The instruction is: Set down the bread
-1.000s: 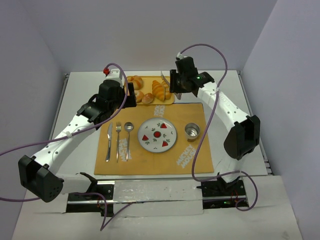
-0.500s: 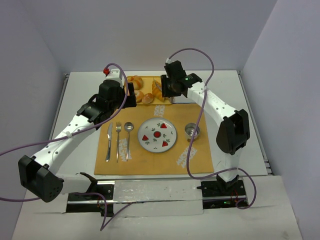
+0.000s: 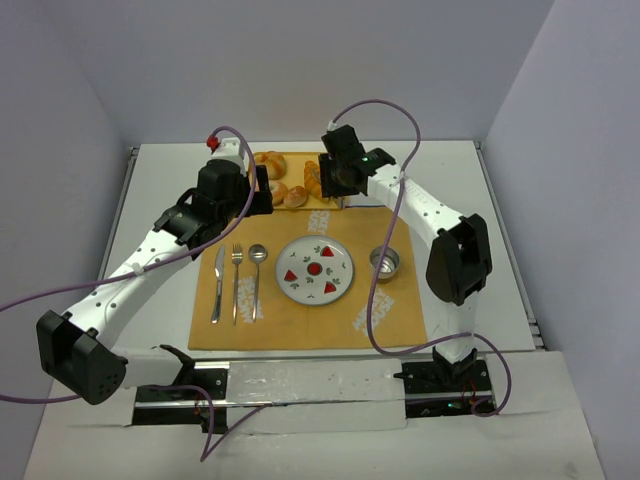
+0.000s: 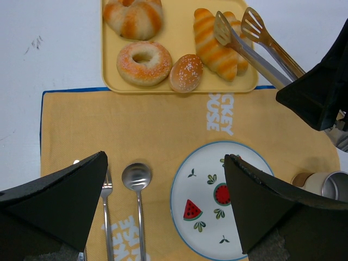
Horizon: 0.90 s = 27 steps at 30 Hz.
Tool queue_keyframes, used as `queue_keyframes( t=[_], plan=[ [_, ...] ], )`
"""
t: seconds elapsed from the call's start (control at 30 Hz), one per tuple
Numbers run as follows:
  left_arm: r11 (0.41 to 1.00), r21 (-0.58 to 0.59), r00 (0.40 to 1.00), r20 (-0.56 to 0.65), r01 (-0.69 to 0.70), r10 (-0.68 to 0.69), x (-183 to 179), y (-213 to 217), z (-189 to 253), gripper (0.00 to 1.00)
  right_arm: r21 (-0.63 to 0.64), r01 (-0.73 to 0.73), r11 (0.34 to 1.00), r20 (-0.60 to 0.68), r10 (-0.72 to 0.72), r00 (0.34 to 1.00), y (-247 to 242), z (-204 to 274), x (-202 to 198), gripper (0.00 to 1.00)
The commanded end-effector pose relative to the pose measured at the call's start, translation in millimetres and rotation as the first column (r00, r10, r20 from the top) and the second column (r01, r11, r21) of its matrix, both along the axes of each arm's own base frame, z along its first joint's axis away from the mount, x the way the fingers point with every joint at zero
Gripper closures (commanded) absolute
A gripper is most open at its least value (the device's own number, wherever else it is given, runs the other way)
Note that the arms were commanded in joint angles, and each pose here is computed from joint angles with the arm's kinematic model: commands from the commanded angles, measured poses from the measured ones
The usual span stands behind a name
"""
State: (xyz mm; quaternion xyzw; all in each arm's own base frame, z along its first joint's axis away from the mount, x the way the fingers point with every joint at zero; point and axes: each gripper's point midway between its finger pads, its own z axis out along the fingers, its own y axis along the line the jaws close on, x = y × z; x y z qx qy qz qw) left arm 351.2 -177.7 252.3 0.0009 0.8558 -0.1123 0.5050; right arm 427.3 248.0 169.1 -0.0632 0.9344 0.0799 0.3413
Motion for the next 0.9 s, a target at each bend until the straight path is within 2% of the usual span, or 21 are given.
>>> queue_keyframes(
  t=[0.0,0.23,0.6,0.87],
  plan=[
    [0.999,-0.032,0.998,0.055,0.002,0.0,0.5,-1.7,21.6,0.01,-0.004,0.013,1.0,0.057,-0.013,0.998,4.5,17.3,10.5,0.49],
    [1.0,-0.03,0.999,0.054,0.002,-0.001,0.7,-1.7,21.4,0.01,-0.009,0.004,1.0,0.043,-0.003,0.999,7.0,12.1,10.8,0.41],
    [1.0,-0.025,0.999,0.051,0.003,-0.002,0.8,-2.2,19.6,0.01,-0.01,-0.015,1.0,0.019,0.015,1.0,11.6,2.5,10.3,0.41],
    [1.0,-0.026,0.999,0.049,0.001,0.0,1.6,-2.0,19.1,0.01,-0.007,-0.026,1.0,0.019,0.026,0.999,17.1,2.0,9.2,0.45]
  ],
)
